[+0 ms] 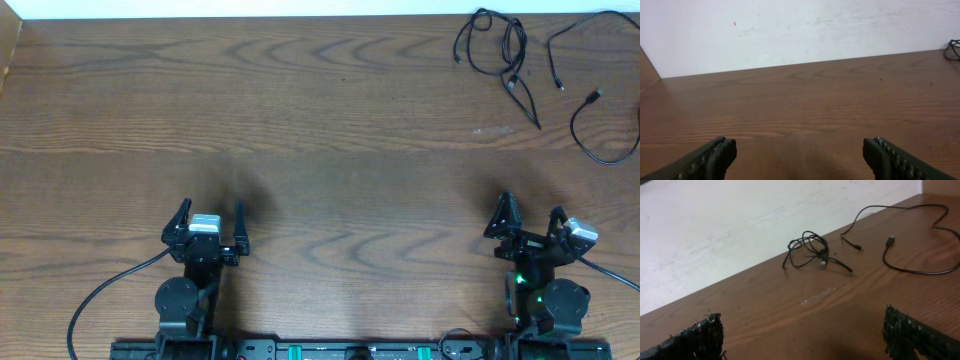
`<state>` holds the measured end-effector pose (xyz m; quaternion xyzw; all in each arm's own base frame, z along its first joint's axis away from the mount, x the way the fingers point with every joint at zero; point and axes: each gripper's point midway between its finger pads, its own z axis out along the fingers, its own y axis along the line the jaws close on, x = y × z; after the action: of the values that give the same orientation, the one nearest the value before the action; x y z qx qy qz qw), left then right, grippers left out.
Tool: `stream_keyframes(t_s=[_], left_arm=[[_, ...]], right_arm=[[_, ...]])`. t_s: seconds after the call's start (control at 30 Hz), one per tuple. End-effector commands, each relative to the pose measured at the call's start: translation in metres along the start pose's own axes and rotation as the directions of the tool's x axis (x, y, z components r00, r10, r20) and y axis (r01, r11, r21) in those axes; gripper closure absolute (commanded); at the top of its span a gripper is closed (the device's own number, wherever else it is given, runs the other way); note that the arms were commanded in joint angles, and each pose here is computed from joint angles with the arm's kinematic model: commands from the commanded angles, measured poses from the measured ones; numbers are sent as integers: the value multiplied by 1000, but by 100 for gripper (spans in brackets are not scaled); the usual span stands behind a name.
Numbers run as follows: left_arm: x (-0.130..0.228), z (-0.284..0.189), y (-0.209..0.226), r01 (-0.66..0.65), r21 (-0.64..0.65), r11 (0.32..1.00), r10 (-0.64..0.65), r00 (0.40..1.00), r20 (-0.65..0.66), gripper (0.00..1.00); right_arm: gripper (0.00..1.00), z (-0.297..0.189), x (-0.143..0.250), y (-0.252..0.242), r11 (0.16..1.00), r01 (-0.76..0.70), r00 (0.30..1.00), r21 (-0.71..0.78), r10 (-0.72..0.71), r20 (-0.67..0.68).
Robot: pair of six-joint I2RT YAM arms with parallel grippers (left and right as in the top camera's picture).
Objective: Untangle cables
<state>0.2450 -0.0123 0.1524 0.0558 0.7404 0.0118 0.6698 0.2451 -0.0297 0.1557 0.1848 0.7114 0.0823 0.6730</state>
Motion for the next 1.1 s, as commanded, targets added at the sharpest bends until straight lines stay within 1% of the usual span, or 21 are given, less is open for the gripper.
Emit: stream_keyframes(t_s=[0.0, 0.13, 0.23, 0.3, 0.4, 0.47, 0.6, 0.73, 1.07], left_arm=[[15, 0, -1, -15, 6, 1000, 15, 999, -50, 12], [15, 0, -1, -15, 6, 1000, 15, 999, -50, 12], [15, 0, -1, -15, 6, 1000, 15, 999, -50, 12], [15, 0, -1, -15, 6, 1000, 15, 999, -50, 12], [15, 0, -1, -15, 6, 1000, 15, 999, -50, 12], [15, 0, -1, -15, 6, 1000, 15, 999, -50, 12], [15, 0, -1, -15, 6, 1000, 15, 999, -50, 12], [15, 0, -1, -15, 6, 1000, 15, 999, -50, 12], [15, 0, -1, -15, 6, 1000, 15, 999, -50, 12]], right_arm=[[1, 0, 0, -2, 999, 45, 999, 12, -45, 0], [1, -1, 3, 9, 997, 55, 998, -54, -56, -14], [1, -2, 6, 16, 983, 157, 987, -92, -159, -15], [1, -2, 7, 21, 958, 258, 965, -123, -261, -6], [1, -2, 8, 22, 926, 357, 933, -126, -359, 6], [1, -3, 10, 28, 906, 396, 917, -148, -399, 11], [1, -3, 11, 29, 905, 396, 917, -155, -400, 12], [1, -3, 10, 28, 892, 427, 903, -150, -429, 16], [1, -3, 10, 28, 893, 426, 903, -147, -429, 18]])
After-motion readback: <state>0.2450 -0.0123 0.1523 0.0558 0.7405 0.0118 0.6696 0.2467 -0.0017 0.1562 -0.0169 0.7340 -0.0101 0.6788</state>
